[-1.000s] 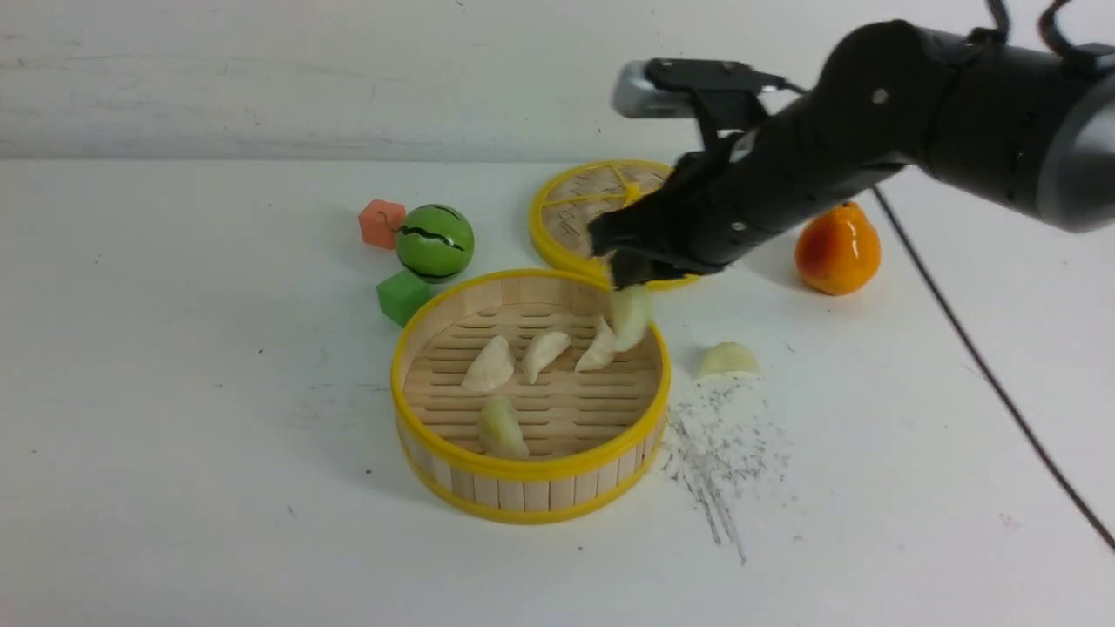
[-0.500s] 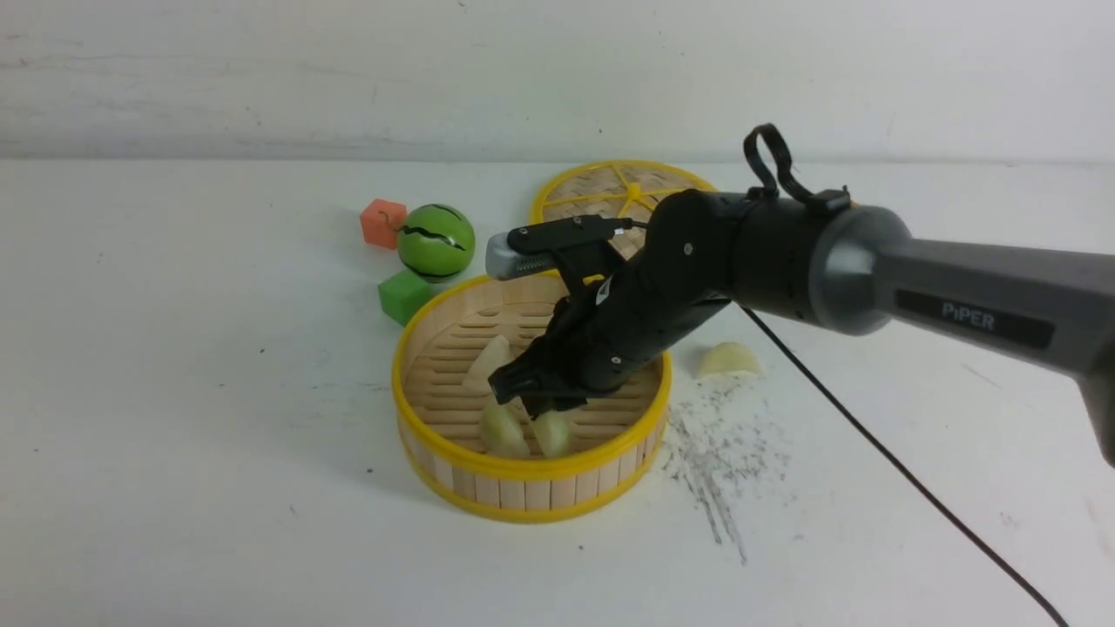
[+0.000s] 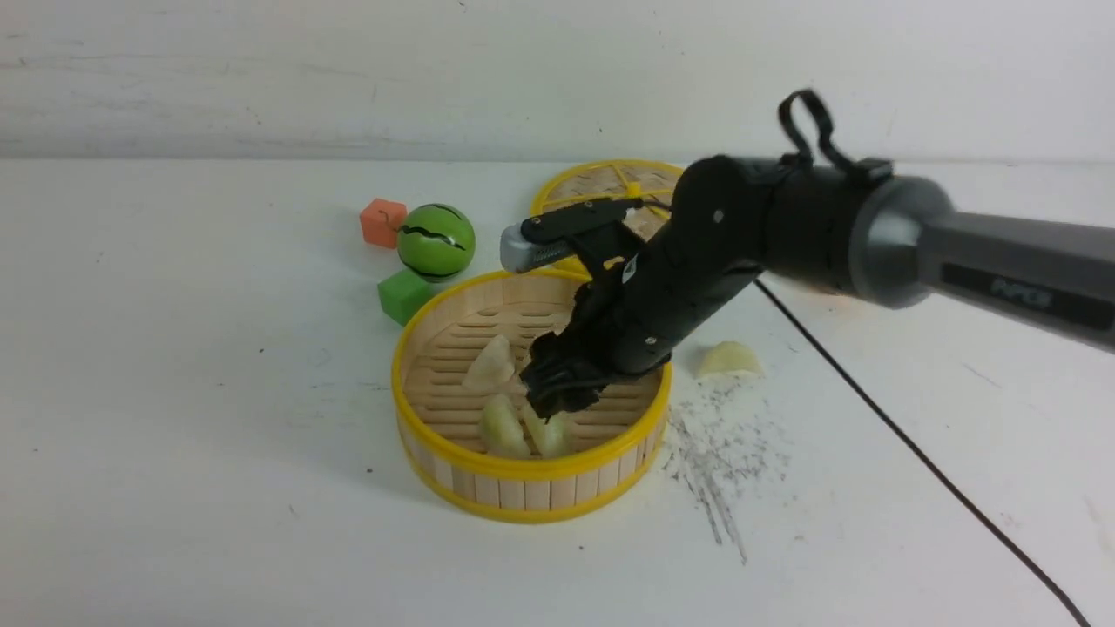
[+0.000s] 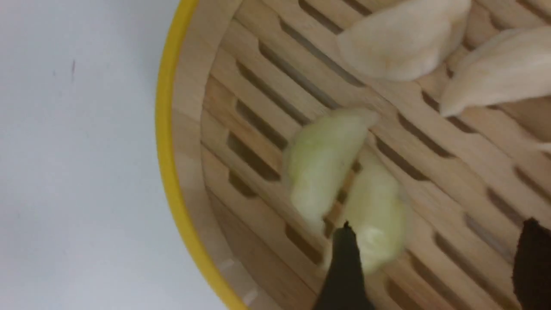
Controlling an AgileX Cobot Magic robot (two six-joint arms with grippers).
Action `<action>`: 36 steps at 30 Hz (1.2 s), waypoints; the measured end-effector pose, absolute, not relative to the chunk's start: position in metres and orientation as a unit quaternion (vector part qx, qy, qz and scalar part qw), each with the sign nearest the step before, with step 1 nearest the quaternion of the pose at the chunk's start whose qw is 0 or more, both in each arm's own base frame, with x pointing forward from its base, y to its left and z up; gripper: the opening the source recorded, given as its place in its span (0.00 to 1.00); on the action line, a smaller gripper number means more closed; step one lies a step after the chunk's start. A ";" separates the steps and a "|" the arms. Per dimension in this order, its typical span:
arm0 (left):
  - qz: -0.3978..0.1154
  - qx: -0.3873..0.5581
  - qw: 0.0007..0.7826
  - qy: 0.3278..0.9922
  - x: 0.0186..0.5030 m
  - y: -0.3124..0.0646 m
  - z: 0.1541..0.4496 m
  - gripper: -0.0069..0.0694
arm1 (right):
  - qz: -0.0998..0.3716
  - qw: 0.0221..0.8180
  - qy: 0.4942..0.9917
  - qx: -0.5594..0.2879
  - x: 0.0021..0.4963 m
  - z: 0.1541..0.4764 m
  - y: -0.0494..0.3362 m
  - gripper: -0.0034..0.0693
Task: Put the dumplings into the steamer on the white table.
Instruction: 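Reach for and grasp a dumpling lying on the table beside the steamer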
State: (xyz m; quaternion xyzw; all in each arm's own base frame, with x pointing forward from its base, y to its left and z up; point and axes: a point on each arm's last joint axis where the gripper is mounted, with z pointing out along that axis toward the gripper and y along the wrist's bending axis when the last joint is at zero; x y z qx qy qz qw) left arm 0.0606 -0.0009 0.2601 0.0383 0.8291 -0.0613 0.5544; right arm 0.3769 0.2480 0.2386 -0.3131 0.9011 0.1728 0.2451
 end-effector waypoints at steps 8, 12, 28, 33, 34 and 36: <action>-0.061 0.038 0.554 0.829 0.061 -0.001 0.260 0.16 | 0.038 0.308 0.857 -0.411 0.402 0.278 0.172 0.72; -0.061 0.038 0.554 0.829 0.061 -0.001 0.260 0.17 | 0.020 0.276 0.870 -0.409 0.423 0.244 0.150 0.69; -0.062 0.039 0.555 0.828 0.061 -0.001 0.260 0.18 | 0.014 0.267 0.881 -0.390 0.469 0.164 0.145 0.62; -0.062 0.039 0.556 0.828 0.061 -0.001 0.260 0.18 | 0.030 0.245 0.889 -0.386 0.467 0.162 0.146 0.40; -0.062 0.039 0.556 0.828 0.061 -0.001 0.260 0.18 | 0.032 0.243 0.889 -0.386 0.467 0.163 0.146 0.38; -0.062 0.039 0.556 0.828 0.061 -0.001 0.260 0.18 | 0.039 0.234 0.895 -0.379 0.467 0.165 0.146 0.38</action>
